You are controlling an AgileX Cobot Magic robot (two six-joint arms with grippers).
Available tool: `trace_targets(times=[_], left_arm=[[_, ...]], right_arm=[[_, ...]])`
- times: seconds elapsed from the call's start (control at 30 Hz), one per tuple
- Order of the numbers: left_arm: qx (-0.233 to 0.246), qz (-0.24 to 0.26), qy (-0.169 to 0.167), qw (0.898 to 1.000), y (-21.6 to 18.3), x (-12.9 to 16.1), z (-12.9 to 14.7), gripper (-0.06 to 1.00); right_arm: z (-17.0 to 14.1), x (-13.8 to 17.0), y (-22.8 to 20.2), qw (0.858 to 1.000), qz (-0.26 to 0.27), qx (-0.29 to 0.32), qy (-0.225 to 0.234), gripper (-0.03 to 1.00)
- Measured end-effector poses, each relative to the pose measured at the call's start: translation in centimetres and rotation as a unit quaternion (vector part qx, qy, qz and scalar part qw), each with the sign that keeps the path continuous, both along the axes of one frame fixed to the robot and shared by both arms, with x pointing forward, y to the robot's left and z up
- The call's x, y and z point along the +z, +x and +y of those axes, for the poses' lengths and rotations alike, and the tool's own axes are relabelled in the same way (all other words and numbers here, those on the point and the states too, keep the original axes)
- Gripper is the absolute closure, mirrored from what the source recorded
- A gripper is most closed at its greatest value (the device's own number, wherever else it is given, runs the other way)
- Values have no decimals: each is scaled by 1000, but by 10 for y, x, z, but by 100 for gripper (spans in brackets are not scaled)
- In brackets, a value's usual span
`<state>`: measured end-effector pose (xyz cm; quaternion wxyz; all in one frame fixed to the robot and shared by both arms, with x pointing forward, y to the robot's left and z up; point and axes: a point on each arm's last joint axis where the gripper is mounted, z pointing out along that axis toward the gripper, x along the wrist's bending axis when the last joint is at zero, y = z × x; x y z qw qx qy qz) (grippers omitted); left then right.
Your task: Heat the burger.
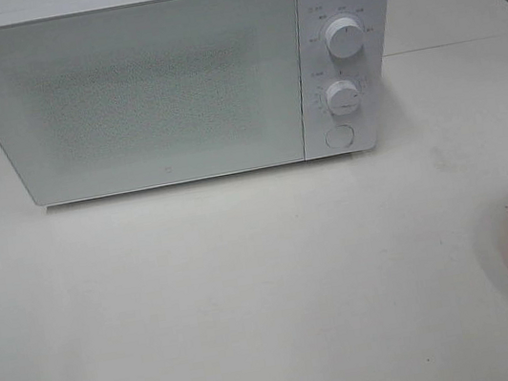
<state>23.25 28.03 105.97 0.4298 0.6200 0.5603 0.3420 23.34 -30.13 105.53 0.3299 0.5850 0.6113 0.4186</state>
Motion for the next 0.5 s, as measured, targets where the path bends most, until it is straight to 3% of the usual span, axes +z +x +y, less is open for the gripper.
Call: trace_targets(times=[0.5], left_arm=[[0, 0, 0, 1000, 0, 0, 0, -3]], right_arm=[[0, 0, 0, 1000, 0, 0, 0, 21]])
